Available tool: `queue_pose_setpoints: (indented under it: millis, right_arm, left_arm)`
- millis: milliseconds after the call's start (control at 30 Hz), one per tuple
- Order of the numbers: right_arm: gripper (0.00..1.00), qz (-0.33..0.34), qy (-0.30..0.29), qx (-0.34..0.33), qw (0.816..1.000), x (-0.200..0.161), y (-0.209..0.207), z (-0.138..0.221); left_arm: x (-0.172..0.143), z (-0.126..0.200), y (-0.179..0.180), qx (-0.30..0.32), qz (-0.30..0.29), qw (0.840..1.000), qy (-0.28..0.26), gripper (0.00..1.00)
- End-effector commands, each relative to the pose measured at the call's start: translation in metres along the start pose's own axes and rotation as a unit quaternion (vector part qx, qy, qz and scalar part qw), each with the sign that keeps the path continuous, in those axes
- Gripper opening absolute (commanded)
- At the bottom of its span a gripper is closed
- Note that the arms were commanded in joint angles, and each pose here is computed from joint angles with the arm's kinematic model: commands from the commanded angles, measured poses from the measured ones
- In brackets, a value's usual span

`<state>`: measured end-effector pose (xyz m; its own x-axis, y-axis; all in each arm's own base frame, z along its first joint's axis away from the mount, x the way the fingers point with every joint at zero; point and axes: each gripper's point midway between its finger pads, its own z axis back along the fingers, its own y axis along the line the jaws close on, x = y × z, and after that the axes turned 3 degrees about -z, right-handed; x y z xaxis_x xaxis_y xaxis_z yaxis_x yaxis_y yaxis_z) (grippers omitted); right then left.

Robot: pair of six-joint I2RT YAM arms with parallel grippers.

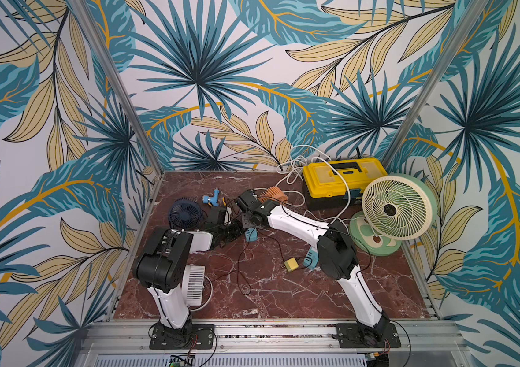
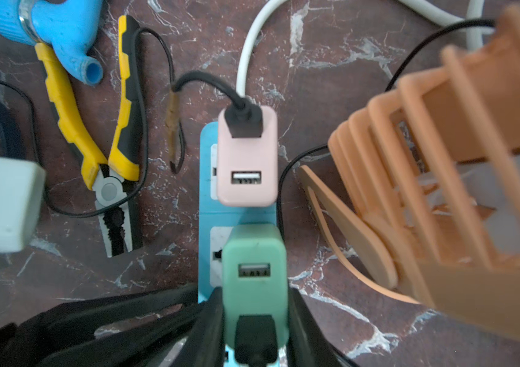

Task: Unplug the desk fan from the power strip
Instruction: Remove the plug from the socket.

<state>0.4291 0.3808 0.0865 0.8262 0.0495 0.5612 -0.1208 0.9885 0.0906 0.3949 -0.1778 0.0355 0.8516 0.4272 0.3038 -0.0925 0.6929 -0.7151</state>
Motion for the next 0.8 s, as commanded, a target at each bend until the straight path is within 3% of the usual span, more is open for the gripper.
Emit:
queue_pose_setpoints:
  millis: [0, 167, 333, 600, 767]
  right_arm:
    - [0.15, 0.014, -0.004, 0.02, 1.0, 0.002, 0.021, 0.035]
    - [0.16, 0.039, -0.003, -0.002, 0.999, -0.003, 0.025, 0.038]
    - [0.15, -0.009, 0.015, 0.053, 0.998, 0.001, 0.024, 0.037]
    - [0.16, 0.005, -0.004, 0.014, 1.0, 0.009, 0.006, 0.057]
    - [0.16, 0.0, -0.022, 0.024, 0.999, 0.013, -0.004, 0.081]
  left_arm:
    - [-0.044, -0.001, 0.081, 0.151, 0.046, 0.986, 0.051, 0.31]
    - [-0.044, -0.001, 0.081, 0.153, 0.045, 0.986, 0.051, 0.31]
    - [-0.045, 0.0, 0.083, 0.156, 0.042, 0.985, 0.055, 0.31]
    - [-0.043, 0.001, 0.077, 0.147, 0.042, 0.987, 0.051, 0.31]
    - [-0.034, 0.001, 0.055, 0.098, 0.034, 0.994, 0.034, 0.32]
